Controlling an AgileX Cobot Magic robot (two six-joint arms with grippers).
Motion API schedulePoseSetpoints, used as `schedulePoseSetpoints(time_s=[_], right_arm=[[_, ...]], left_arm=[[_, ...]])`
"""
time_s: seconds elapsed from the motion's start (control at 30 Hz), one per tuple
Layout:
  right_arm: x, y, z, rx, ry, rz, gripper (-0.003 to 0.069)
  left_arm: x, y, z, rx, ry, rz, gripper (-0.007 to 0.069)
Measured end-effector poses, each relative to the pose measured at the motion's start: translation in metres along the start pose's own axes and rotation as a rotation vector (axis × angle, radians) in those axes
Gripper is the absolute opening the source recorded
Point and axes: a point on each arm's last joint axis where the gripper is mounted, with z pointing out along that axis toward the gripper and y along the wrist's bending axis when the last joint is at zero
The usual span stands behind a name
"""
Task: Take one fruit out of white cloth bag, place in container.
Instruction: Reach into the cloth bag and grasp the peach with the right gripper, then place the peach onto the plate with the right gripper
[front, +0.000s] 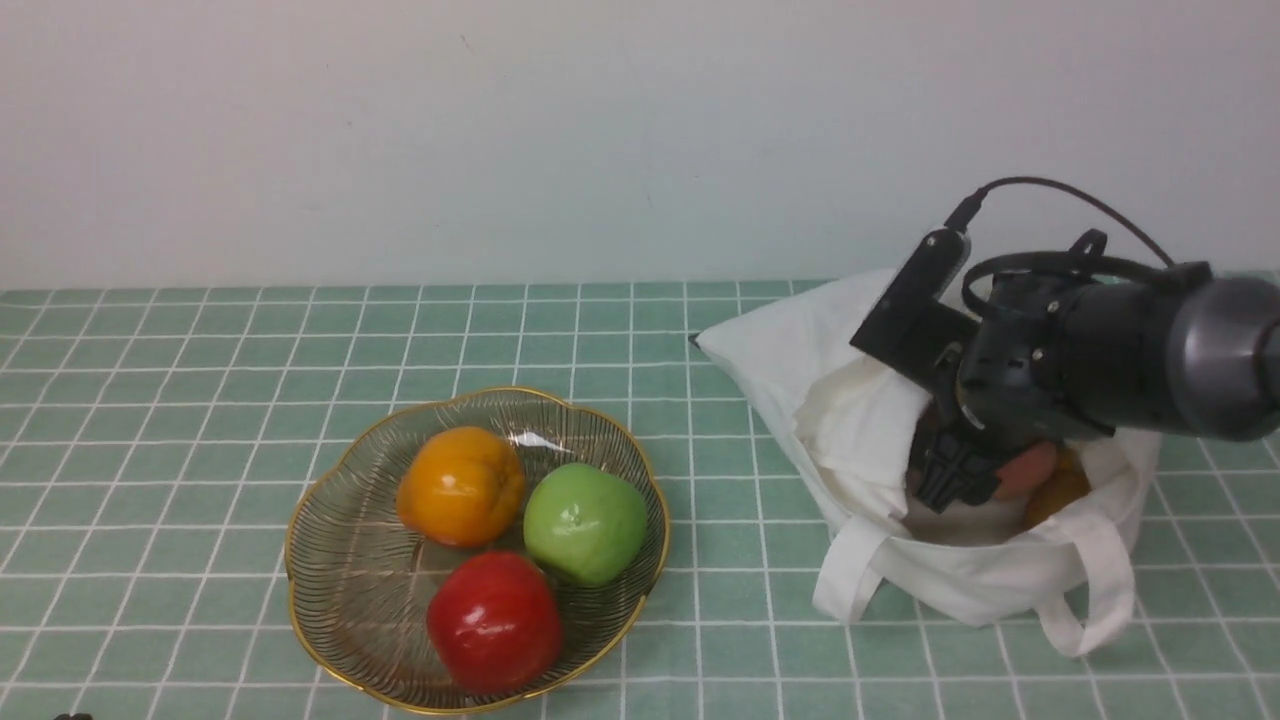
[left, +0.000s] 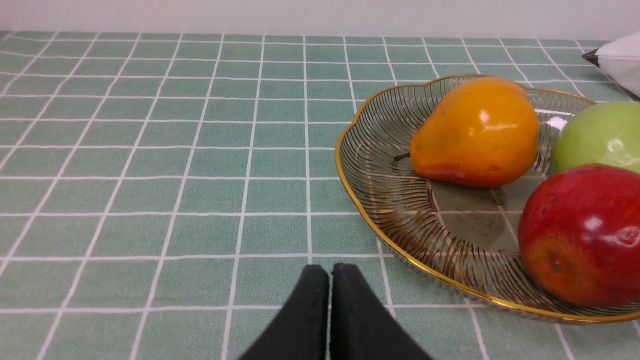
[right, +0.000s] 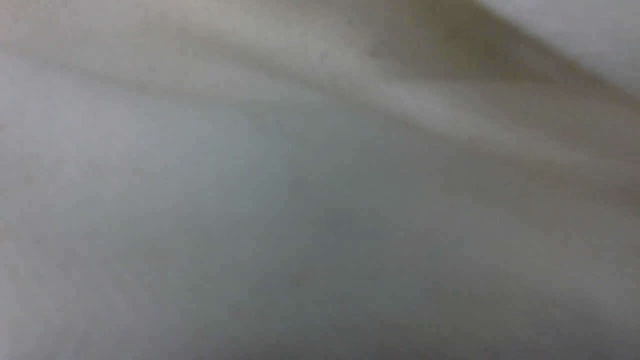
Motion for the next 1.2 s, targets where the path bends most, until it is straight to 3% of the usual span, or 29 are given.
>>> schedulePoseSetpoints(time_s=[0.23,0.53,0.77,0.97,1.2], right_arm=[[-0.001,-0.006,-0.063,-0.139,-0.097,0.190,0.0549],[0.019,-0.013,-0.126,-0.318,-0.121,0.268,0.0549],[0.008,-0.027,-0.207,-0.478,-0.430,0.273,0.0549],[-0.036,0.013,-0.228,-0.711,-0.577,0.147,0.0549],[-0.093,0.082,-0.203,-0.807,-0.565,0.031,0.0549]], left_arm=[[0.000,0.000,0.000,0.000,0.000,0.000,-0.0008],[0.000,0.000,0.000,0.000,0.000,0.000,-0.0008],[0.000,0.000,0.000,0.000,0.000,0.000,-0.0008],[0.000,0.000,0.000,0.000,0.000,0.000,-0.0008],[0.000,0.000,0.000,0.000,0.000,0.000,-0.0008]])
